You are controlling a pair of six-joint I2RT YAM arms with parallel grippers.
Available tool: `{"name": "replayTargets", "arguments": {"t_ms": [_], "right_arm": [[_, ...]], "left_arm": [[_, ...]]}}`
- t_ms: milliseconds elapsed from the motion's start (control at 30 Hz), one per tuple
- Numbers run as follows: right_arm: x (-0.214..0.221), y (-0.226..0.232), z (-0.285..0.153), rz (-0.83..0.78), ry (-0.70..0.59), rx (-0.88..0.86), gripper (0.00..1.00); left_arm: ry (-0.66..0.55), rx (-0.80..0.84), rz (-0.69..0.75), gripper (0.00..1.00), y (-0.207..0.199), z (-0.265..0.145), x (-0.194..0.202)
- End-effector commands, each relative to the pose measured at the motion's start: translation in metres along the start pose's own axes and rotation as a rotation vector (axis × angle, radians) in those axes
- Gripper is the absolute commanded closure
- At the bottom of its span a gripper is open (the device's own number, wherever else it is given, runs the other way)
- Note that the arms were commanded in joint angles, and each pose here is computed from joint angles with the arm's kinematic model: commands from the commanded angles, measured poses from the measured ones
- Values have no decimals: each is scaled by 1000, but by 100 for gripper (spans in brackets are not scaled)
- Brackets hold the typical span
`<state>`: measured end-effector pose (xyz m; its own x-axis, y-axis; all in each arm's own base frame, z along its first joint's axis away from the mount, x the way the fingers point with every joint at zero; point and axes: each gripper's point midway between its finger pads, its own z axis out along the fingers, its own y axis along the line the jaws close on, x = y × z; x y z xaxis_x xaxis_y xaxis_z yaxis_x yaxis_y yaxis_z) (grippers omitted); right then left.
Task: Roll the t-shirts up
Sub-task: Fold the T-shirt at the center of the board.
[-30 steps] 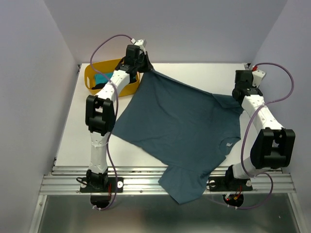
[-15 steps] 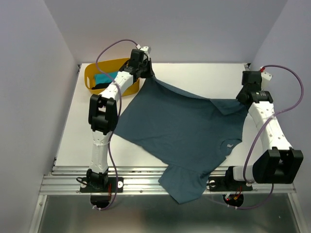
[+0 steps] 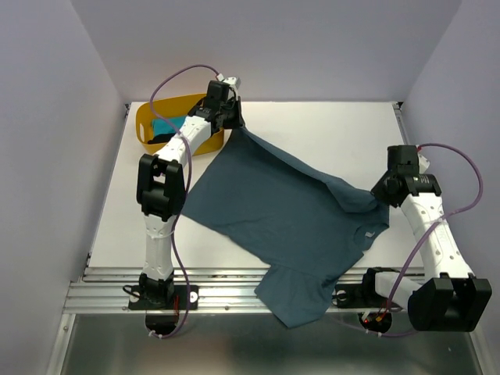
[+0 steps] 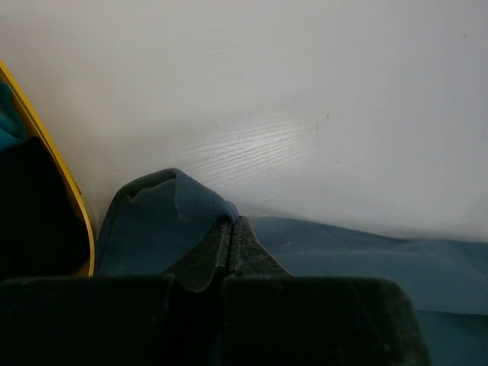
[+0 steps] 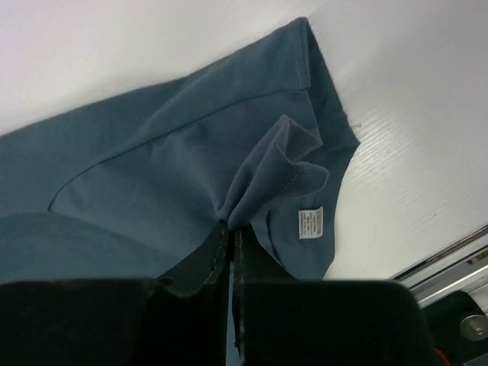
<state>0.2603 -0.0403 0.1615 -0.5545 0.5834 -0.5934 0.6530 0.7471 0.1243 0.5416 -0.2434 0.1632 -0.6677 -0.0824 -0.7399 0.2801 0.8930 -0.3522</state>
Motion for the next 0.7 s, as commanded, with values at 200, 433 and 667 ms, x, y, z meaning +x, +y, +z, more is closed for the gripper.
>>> {"name": "replayTargets", "arguments": {"t_ms": [200,433,667], "right_arm": [[39,1,-3,87,95,-80,99],[46,5,-8,134,118,-108,99],[61,1,-11,161,148,-123,99]], "left_arm": [[-44,-23,30,100,-2,-10,-25],[-30,-44,39,100,2,-15,-19],[6,-90,40,100,13,-23,-3]]}}
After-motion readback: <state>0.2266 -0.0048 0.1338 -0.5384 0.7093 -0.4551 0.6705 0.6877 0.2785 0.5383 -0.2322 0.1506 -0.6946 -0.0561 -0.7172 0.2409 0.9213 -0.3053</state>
